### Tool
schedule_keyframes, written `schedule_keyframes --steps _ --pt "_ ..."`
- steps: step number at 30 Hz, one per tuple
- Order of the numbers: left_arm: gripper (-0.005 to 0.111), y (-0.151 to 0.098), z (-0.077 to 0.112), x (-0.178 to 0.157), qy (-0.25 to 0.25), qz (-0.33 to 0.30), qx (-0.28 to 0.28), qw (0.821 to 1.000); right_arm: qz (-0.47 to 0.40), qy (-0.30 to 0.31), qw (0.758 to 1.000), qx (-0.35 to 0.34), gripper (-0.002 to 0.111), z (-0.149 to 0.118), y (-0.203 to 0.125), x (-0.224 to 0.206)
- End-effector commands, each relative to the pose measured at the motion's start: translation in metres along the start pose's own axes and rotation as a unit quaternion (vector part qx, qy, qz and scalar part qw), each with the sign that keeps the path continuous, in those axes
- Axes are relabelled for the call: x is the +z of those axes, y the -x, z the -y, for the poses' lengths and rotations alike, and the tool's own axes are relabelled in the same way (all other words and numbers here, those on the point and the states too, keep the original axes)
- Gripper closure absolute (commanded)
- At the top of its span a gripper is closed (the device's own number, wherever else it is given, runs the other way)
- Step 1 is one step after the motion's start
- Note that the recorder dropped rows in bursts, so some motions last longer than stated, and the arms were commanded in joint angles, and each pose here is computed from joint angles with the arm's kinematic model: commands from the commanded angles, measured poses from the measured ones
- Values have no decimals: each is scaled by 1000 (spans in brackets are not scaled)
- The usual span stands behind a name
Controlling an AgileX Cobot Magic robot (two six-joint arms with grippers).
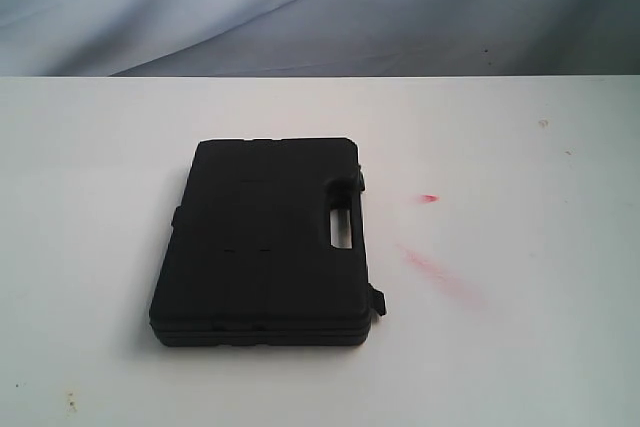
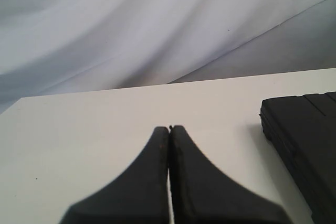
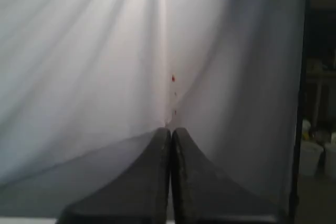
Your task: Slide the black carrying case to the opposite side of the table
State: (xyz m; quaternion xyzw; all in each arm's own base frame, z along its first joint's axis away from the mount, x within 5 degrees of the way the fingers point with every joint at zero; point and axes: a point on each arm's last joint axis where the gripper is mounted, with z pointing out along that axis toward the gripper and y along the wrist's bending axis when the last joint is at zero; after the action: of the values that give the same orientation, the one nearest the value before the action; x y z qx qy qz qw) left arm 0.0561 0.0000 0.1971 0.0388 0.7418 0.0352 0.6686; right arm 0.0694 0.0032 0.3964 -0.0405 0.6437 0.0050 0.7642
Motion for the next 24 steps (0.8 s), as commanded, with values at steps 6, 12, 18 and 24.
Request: schedule_keyframes --steps 6,12,18,24 --pt "107 -1 0 0 -1 3 -5 1000 -191 -7 981 20 108 -5 -45 58" --pt "107 -1 0 0 -1 3 -5 1000 -350 -15 935 61 108 -11 -85 84" --pt "107 -1 0 0 -1 3 -5 1000 -447 16 890 90 108 -21 -83 107" --pt "107 -1 0 0 -1 3 -5 1000 -504 96 851 114 108 -37 -70 126"
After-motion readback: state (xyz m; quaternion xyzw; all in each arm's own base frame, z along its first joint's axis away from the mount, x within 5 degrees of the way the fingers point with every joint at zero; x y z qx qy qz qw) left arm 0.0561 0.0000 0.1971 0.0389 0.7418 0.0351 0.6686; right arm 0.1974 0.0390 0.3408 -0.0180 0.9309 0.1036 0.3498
